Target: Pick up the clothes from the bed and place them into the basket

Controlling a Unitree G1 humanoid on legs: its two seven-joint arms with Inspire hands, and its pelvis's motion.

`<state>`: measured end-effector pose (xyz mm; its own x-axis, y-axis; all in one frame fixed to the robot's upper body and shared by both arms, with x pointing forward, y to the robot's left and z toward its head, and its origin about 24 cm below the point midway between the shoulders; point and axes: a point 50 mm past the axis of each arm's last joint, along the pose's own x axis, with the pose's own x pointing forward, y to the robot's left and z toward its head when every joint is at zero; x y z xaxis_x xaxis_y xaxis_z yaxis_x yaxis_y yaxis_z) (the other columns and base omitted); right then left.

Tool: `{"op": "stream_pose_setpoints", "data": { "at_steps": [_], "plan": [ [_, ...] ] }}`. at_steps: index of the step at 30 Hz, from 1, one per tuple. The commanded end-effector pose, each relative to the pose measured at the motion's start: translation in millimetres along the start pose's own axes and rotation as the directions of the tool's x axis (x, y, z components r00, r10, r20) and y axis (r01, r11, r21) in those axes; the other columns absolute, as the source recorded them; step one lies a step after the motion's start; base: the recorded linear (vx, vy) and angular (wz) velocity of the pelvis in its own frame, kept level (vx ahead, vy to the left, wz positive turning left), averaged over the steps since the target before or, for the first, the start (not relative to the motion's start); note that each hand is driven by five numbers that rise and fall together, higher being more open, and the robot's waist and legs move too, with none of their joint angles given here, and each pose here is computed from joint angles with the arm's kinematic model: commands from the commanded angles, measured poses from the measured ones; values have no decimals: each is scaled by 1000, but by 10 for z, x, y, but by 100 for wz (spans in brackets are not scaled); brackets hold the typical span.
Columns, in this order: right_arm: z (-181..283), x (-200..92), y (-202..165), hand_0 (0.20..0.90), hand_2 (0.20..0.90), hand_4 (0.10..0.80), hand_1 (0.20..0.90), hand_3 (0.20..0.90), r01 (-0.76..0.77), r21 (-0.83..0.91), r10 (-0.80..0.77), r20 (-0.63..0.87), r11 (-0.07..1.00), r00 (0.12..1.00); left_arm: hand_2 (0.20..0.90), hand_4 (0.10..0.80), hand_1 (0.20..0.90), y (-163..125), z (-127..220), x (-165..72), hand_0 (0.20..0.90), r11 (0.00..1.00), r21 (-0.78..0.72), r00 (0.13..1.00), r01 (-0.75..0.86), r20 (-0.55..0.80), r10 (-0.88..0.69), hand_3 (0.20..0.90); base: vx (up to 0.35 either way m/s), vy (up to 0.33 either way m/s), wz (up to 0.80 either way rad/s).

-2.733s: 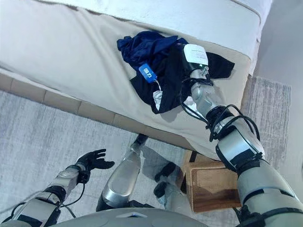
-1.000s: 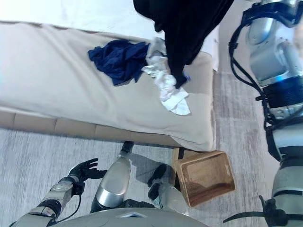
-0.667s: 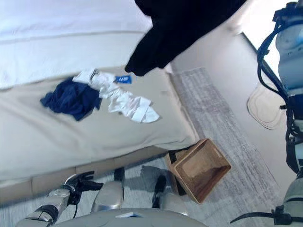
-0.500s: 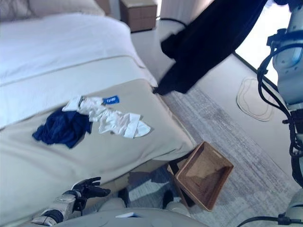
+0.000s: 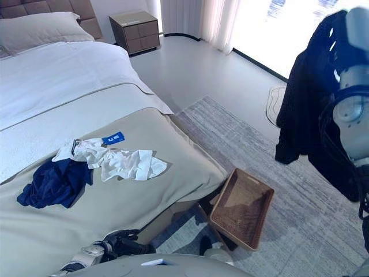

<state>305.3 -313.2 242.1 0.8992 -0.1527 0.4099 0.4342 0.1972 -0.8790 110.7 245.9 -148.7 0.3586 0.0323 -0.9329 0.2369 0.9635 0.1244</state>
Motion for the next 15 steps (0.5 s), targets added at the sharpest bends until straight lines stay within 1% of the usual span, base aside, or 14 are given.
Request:
{"op": "stream_pose_setpoints", "data": {
  "at_steps": [1, 3, 6, 9, 11, 15],
  "plan": [
    [110, 137, -503, 300, 300, 100, 300, 200, 195, -33, -193, 55, 980, 980, 900, 800, 900, 172, -93, -32, 900, 996, 81, 998, -37, -57, 42, 900, -154, -132, -16],
    [81, 146, -436, 300, 300, 100, 300, 200, 166, -58, -165, 34, 984, 986, 900, 800, 900, 204, 67, -19, 900, 996, 77, 999, -52, -6, 53, 900, -251, -119, -15],
    [75, 165, -360, 300, 300, 100, 300, 200, 163, -76, -162, 19, 984, 987, 900, 800, 900, 212, 307, -2, 900, 995, 77, 996, -62, 75, 56, 900, -273, -91, -5],
    [50, 179, -261, 300, 300, 100, 300, 200, 151, -81, -153, -15, 985, 988, 900, 800, 900, 177, 645, -5, 900, 994, 85, 979, -65, 196, 47, 900, -278, -59, -2],
    [49, 181, -227, 300, 300, 100, 300, 200, 149, -85, -152, -25, 985, 988, 900, 800, 900, 159, 785, -16, 900, 995, 75, 968, -65, 249, 44, 900, -186, -33, -8],
    [-27, 153, -101, 300, 300, 100, 300, 200, 67, -99, -76, -93, 993, 993, 900, 800, 900, 95, 980, -49, 900, 997, 60, 942, -46, 334, 23, 900, -103, -1, -13]
  ]
}}
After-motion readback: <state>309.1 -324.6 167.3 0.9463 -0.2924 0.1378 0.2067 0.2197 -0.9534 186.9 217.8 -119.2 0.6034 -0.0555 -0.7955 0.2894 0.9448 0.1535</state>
